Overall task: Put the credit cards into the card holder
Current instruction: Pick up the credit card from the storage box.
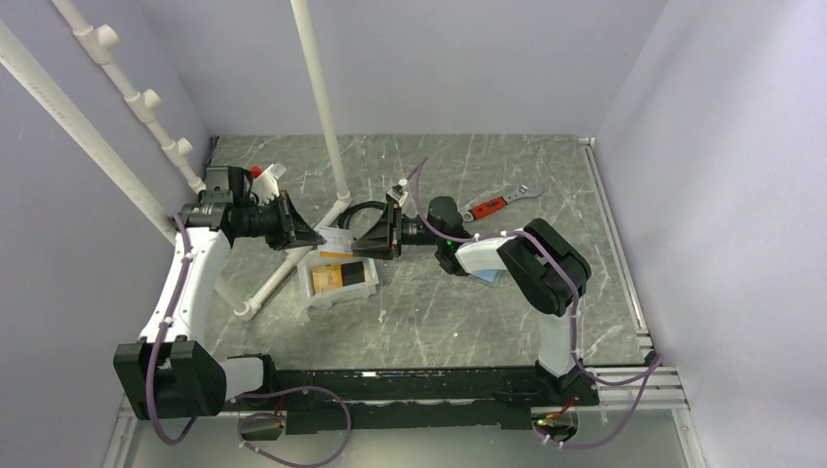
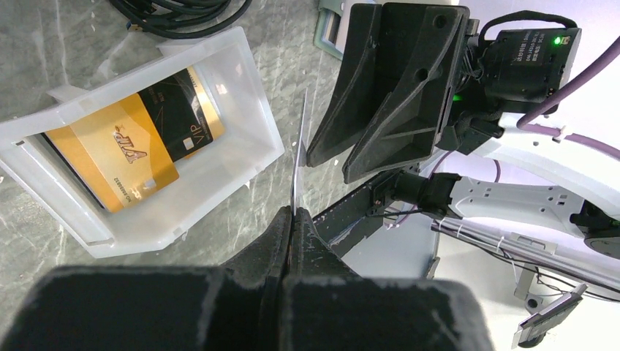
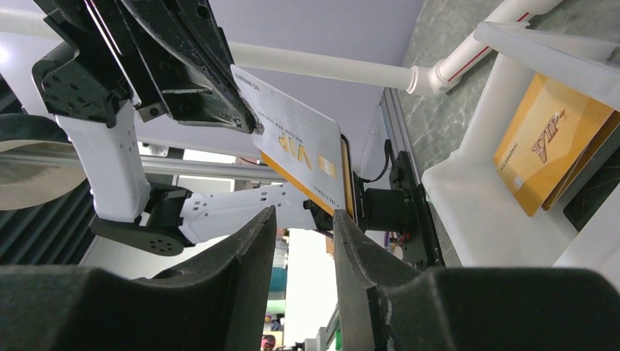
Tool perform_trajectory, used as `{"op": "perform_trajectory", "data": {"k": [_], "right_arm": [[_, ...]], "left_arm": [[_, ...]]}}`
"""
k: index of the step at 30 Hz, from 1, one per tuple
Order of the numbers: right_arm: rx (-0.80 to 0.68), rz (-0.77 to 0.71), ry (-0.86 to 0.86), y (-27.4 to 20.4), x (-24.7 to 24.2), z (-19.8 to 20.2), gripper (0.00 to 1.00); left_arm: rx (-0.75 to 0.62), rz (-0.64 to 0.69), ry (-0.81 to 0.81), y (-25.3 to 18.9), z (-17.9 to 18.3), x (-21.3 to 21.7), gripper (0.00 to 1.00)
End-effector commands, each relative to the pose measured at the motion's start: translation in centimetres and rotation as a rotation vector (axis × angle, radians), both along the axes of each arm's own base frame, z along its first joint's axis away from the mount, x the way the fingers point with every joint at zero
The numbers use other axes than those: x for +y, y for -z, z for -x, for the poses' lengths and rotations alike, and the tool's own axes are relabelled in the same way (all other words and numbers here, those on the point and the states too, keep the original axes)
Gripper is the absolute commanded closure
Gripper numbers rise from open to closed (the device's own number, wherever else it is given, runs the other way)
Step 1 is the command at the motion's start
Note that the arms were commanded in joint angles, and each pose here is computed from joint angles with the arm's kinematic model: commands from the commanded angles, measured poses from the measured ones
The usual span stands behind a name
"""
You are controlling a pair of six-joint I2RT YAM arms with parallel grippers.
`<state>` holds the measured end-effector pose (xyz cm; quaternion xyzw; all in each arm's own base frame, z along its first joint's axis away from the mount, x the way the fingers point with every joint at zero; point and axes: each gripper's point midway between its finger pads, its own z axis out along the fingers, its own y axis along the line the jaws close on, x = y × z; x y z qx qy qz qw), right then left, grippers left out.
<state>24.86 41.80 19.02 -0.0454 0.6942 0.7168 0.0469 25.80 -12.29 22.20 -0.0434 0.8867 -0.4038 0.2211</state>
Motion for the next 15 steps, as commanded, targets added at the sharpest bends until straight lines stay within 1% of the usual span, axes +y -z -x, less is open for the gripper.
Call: {"op": "perform_trajectory", "data": {"k": [1, 15], "right_arm": [[-0.053, -0.028, -0.007, -0.7, 0.0, 0.3, 0.62], [-0.035, -0.01, -0.004, 0.4, 0.0, 0.3, 0.6]], "left_arm": [[-0.056, 0.023, 0.01, -1.2, 0.2, -0.2, 1.0], [-0.068, 0.045, 0.019, -1.8, 0.1, -0.4, 1.0]]}}
